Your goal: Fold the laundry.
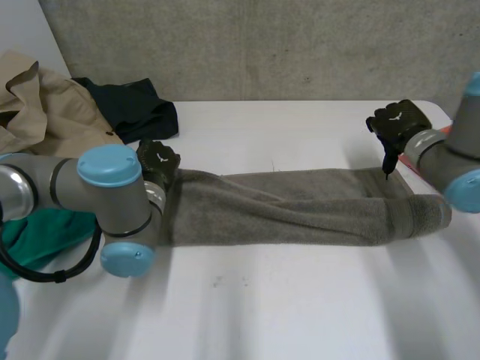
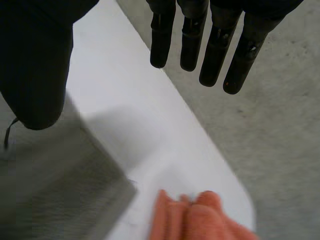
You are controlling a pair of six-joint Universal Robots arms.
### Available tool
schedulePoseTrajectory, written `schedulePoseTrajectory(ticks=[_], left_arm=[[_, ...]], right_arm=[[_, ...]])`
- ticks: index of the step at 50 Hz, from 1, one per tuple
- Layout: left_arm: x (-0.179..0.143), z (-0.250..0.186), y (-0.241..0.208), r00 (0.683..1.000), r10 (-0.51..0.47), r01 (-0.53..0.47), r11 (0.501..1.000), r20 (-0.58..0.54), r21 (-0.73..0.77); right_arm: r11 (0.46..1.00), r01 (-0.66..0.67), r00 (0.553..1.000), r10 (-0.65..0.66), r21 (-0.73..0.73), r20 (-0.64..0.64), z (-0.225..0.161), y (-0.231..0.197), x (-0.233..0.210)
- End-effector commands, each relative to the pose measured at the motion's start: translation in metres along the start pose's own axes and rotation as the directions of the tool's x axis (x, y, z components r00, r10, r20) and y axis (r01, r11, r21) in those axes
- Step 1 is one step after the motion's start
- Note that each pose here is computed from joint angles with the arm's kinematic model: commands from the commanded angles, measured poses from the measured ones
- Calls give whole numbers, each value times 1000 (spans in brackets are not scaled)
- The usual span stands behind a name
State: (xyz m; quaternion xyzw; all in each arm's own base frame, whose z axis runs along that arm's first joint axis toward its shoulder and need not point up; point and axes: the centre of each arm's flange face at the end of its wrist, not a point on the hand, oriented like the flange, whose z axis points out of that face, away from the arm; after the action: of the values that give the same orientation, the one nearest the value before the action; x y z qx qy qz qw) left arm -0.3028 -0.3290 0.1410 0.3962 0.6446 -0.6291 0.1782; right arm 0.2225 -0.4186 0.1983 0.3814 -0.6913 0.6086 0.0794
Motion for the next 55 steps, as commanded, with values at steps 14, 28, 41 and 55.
schedulePoseTrajectory(ticks=[14,28,41,55], left_arm=[[-16,-28,-10,1000,-23,23,1000,-7,7],[-17,-35,-9,1000,-21,21,1000,-16,4],[-19,-35,-9,1000,-20,20,1000,-12,-1],[-45,-15,-19,996,-47,43,998,81,50]], right_arm=[[945,-110,965,176,-309,196,-28,58,1],[938,-104,963,178,-330,203,-39,70,-7],[940,-103,960,180,-326,215,-41,69,-10],[995,-54,997,58,-81,57,-21,39,19]])
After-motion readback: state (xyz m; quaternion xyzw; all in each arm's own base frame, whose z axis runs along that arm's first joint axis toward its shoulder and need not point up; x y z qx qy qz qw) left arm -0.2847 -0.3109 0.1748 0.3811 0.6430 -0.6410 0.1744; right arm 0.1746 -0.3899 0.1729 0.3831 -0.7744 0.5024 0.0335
